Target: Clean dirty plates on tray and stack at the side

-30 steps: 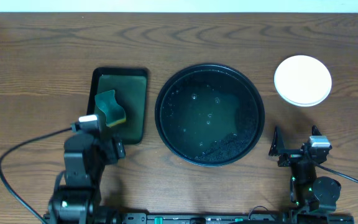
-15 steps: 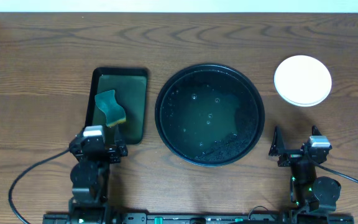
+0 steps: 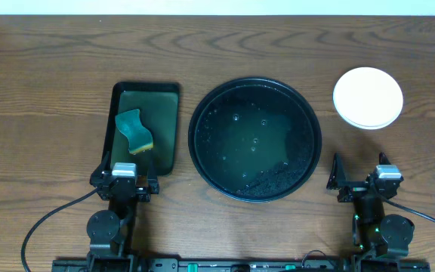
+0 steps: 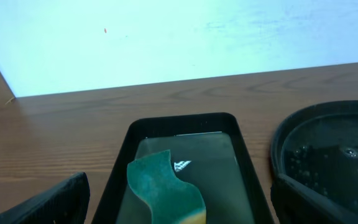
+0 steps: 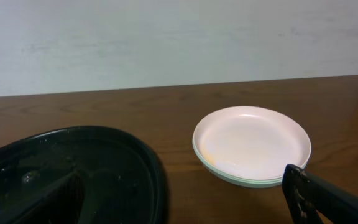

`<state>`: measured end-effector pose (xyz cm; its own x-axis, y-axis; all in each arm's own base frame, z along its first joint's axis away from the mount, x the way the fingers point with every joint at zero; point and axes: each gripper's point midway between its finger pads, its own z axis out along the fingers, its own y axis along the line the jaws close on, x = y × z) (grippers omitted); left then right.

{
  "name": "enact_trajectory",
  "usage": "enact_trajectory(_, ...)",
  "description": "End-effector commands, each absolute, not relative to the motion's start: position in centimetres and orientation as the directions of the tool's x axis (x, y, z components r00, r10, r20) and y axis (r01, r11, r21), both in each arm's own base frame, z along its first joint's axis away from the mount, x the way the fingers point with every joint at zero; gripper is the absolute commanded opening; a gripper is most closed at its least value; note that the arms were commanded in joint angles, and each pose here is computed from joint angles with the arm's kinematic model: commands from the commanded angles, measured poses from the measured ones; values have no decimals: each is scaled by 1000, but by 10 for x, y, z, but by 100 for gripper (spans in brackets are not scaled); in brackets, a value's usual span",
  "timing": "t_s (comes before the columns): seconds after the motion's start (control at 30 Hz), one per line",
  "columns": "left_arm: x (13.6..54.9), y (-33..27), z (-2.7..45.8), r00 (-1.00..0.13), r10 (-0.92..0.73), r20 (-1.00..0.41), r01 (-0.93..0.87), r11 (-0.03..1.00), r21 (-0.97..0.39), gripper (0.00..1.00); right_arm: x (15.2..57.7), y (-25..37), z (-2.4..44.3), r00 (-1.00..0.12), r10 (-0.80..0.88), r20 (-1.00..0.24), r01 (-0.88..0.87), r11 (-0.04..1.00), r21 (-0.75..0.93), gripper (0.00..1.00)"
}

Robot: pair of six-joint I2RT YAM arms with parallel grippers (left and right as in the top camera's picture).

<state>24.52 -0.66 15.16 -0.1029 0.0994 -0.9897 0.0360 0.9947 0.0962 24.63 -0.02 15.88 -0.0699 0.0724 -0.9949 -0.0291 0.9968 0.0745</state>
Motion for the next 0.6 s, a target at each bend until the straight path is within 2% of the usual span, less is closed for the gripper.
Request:
enact_trajectory(0.0,244,-9,138,-145,115,-983,55,993,108,93,246,-3,159,-67,61,-996,-16,998,62,99)
enact_trajectory(0.13,244,-3,137,-151,103,-983,24,995,101,93,246,-3,159,-67,61,-996,-16,998,62,99)
enact_trajectory(0.27,243,17,137,-142,-77,-987,-122,991,-60,93,246,-3,159,-67,61,-996,-16,998,62,99)
enact_trajectory(0.57,243,18,137,-142,-78,-987,-126,990,-60,93,246,-3,159,-67,61,-996,-16,998,62,99)
